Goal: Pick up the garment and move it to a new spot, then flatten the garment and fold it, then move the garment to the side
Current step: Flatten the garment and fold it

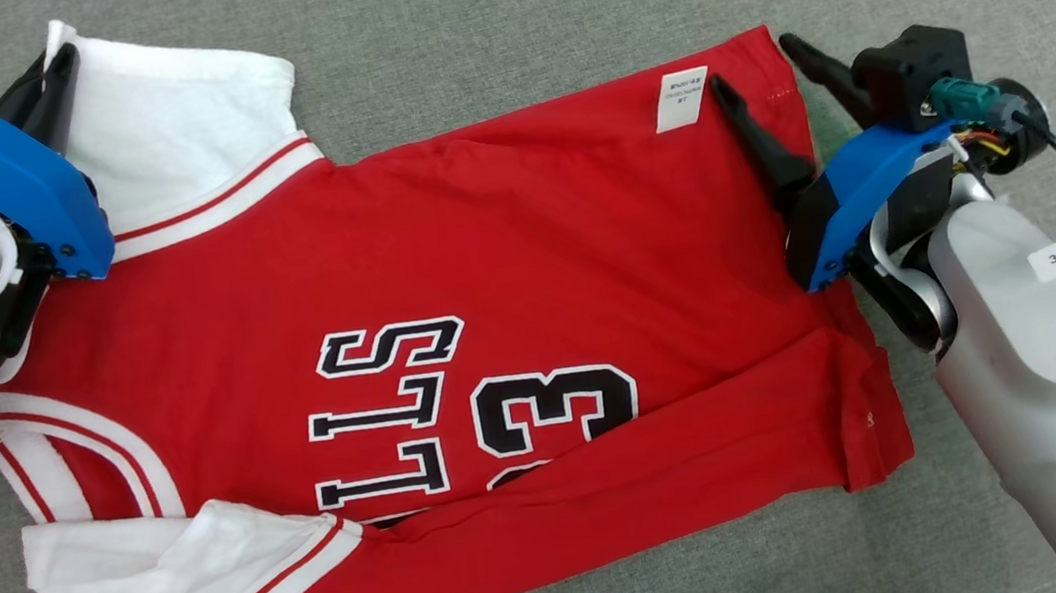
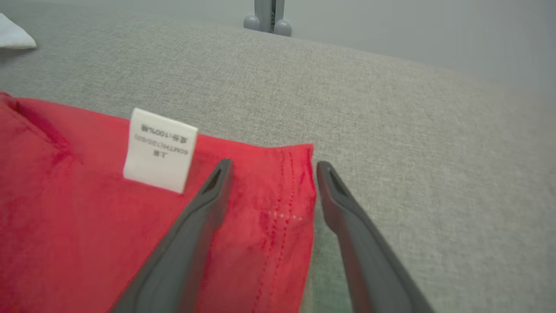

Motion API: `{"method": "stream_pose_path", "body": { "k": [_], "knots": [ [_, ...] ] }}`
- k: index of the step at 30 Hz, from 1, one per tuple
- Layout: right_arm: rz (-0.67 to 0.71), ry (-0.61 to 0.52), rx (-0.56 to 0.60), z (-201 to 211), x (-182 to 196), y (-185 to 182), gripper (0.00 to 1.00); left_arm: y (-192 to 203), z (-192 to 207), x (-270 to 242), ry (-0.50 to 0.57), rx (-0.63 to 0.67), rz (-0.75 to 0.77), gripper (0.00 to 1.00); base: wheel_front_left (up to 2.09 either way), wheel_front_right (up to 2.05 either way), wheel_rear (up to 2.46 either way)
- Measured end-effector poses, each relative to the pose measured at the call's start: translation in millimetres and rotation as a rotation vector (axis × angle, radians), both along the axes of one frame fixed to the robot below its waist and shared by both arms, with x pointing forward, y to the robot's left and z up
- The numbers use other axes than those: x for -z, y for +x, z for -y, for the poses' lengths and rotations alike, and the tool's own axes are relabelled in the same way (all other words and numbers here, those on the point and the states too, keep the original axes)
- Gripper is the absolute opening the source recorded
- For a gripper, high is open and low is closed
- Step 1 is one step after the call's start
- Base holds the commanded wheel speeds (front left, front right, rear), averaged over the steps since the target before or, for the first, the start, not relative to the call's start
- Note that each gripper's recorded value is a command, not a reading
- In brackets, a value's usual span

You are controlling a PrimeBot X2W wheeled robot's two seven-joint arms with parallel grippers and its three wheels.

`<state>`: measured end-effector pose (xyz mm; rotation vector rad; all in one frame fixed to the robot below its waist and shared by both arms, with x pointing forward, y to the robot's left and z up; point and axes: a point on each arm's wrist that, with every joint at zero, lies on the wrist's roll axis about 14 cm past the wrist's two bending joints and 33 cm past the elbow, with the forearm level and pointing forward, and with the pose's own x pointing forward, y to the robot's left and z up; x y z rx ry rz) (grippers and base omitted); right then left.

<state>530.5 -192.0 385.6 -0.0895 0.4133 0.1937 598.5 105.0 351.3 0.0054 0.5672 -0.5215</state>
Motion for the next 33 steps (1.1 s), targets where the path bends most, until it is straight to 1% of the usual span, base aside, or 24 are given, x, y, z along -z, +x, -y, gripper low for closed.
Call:
{"method": "stream_pose_path", "body": {
  "k": [2, 8, 9, 10, 11, 14, 17, 25, 30, 33],
  "knots": [
    [-0.042, 0.001, -0.011, -4, 8, -5, 1.0, 0, 0, -3, -0.006, -0.001, 0.011, 0.0, 0.0, 0.0, 0.0],
    [-0.088, 0.019, -0.021, -9, 16, -12, 1.0, -1, -1, -10, -0.013, -0.002, 0.036, 0.0, 0.0, 0.0, 0.0],
    [-0.088, 0.019, -0.023, -9, 16, -12, 0.93, -1, -1, -11, -0.016, -0.003, 0.039, 0.0, 0.0, 0.0, 0.0],
    [-0.088, 0.023, -0.023, -9, 16, -13, 0.59, -1, -1, -11, -0.018, -0.003, 0.042, 0.0, 0.0, 0.0, 0.0],
    [-0.091, 0.021, -0.027, -9, 17, -14, 0.0, 0, -1, -12, -0.02, -0.003, 0.047, 0.0, 0.0, 0.0, 0.0],
    [-0.077, 0.028, -0.032, -11, 15, -13, 0.0, 0, -2, -15, -0.028, -0.008, 0.063, 0.0, 0.0, 0.0, 0.0],
    [-0.031, 0.026, -0.03, -10, 6, -8, 0.0, 2, -5, -24, -0.041, -0.023, 0.092, 0.0, 0.0, 0.0, 0.0],
    [0.084, 0.039, -0.015, -12, -27, 8, 0.0, 4, -16, -80, -0.112, -0.071, 0.218, 0.0, 0.0, 0.0, 0.0],
    [0.107, 0.04, -0.026, -20, -35, 8, 0.0, -8, -15, -119, -0.175, -0.065, 0.298, 0.0, 0.0, 0.0, 0.0],
    [0.11, 0.048, -0.026, -23, -34, 2, 0.0, -26, -15, -133, -0.215, -0.059, 0.329, 0.0, 0.0, 0.0, 0.0]
  ]
}}
